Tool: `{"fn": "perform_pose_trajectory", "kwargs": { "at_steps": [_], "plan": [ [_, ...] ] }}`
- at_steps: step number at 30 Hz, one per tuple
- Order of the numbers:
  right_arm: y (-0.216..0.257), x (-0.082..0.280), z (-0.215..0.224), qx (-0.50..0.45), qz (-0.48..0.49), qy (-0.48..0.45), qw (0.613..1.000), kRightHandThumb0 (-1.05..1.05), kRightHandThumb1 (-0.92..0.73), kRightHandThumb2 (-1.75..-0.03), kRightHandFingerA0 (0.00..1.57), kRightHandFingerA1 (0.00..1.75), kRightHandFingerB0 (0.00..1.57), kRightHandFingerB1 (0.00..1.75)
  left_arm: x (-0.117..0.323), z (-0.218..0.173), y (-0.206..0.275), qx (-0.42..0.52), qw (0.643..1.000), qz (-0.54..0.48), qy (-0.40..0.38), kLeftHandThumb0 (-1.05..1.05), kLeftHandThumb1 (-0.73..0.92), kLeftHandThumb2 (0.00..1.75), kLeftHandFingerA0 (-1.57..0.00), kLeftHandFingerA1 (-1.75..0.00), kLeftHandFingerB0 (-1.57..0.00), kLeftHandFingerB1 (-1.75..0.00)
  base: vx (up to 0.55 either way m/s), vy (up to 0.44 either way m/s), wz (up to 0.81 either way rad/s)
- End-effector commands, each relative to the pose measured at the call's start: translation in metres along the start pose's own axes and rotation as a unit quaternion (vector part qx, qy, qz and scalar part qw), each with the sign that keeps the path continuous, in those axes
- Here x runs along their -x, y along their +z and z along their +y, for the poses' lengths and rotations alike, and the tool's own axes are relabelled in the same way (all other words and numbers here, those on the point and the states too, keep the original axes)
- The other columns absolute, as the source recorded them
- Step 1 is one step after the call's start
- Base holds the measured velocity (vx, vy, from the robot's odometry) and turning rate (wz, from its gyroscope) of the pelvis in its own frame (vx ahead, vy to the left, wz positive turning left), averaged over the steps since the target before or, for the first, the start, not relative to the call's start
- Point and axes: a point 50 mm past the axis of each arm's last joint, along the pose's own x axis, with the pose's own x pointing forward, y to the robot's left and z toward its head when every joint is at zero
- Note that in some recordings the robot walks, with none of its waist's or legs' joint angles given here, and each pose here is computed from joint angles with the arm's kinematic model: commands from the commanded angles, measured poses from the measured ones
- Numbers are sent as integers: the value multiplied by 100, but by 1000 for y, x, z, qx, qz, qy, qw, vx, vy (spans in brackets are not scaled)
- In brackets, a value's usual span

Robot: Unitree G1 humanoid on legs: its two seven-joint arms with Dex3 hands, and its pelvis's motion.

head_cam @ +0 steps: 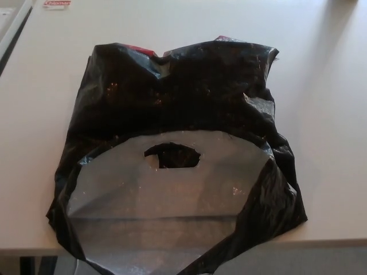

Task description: A plastic bag is kept infront of the robot in the middle of the desk and the robot uses both its hands to grab it from the top and lifts it up and then releases it.

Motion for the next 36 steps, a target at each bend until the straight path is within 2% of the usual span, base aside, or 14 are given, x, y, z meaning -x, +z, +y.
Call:
{"fn": "perform_pose_trajectory", "kwargs": {
  "at_steps": [1, 4, 5, 6, 9, 10, 11, 12, 14, 15, 20, 24, 27, 36],
  "plan": [
    [44, 14, -26, -60, -234, -117, 963, -40, -41, -64, 51, 45, 39, 41, 11, 47, 42, 45, 953, -241, 181, -66, 37, 75, -43, -99, -7, -58, 0, 0, 0],
    [47, 19, -26, -21, -261, -127, 957, -45, -39, -68, 57, 52, 36, 42, 16, 52, 45, 47, 941, -264, 208, -65, 33, 94, -51, -88, 0, -54, 0, 0, 0],
    [49, 21, -26, -4, -271, -132, 953, -40, -46, -54, 56, 52, 41, 33, 18, 54, 47, 35, 935, -274, 224, -70, 54, 65, -34, -128, -6, -61, 0, 0, 0],
    [50, 23, -25, 3, -278, -133, 951, -42, -47, -55, 53, 57, 42, 34, 20, 56, 48, 35, 931, -279, 232, -69, 50, 71, -29, -144, -7, -64, 0, 0, 0],
    [50, 37, -24, 11, -297, -136, 945, -51, -39, -70, 43, 55, 32, 42, 28, 62, 46, 44, 923, -294, 243, -70, 59, 66, -36, -157, -7, -64, 0, 0, 0],
    [55, 38, -26, 13, -311, -139, 940, -51, -39, -70, 43, 55, 32, 42, 29, 64, 48, 44, 921, -298, 246, -70, 59, 66, -36, -157, -7, -64, 0, 0, 0],
    [63, 38, -28, 16, -327, -145, 934, -51, -39, -69, 43, 54, 31, 41, 29, 65, 51, 50, 918, -303, 252, -43, 39, 102, -69, -100, -3, -55, 0, 0, 0],
    [68, 38, -31, 22, -343, -148, 927, -43, -47, -54, 44, 50, 32, 31, 30, 67, 54, 53, 913, -313, 256, -71, 64, 60, -40, -157, -9, -59, 0, 0, 0],
    [80, 39, -37, 41, -373, -156, 914, -46, -47, -54, 44, 49, 31, 31, 32, 71, 61, 57, 901, -341, 263, -73, 71, 54, -49, -144, -11, -58, 0, 0, 0],
    [88, 41, -40, 42, -388, -159, 907, -47, -48, -55, 39, 65, 31, 31, 33, 75, 68, 60, 893, -359, 266, -69, 68, 58, -35, -167, -12, -55, 0, 0, 0],
    [110, 42, -43, 33, -439, -172, 881, -46, -47, -54, 29, 117, 40, 33, 34, 81, 83, 106, 884, -380, 250, -71, 66, 56, -59, -175, -19, -60, 0, 0, 0],
    [121, 44, -42, 39, -457, -174, 871, -51, -41, -72, 41, 88, 34, 43, 35, 85, 97, 112, 879, -394, 244, -75, 64, 59, -86, -175, -15, -59, 0, 0, 0],
    [129, 45, -41, 66, -474, -178, 860, -56, -43, -74, 39, 79, 32, 42, 32, 88, 106, 102, 877, -404, 240, -74, 67, 50, -69, -168, -12, -58, 0, 0, 0],
    [143, 42, -37, 75, -500, -173, 845, -54, -42, -73, 39, 77, 33, 43, 23, 95, 114, 89, 880, -406, 232, -76, 63, 57, -84, -175, -16, -66, 0, 0, 0]
  ]
}}
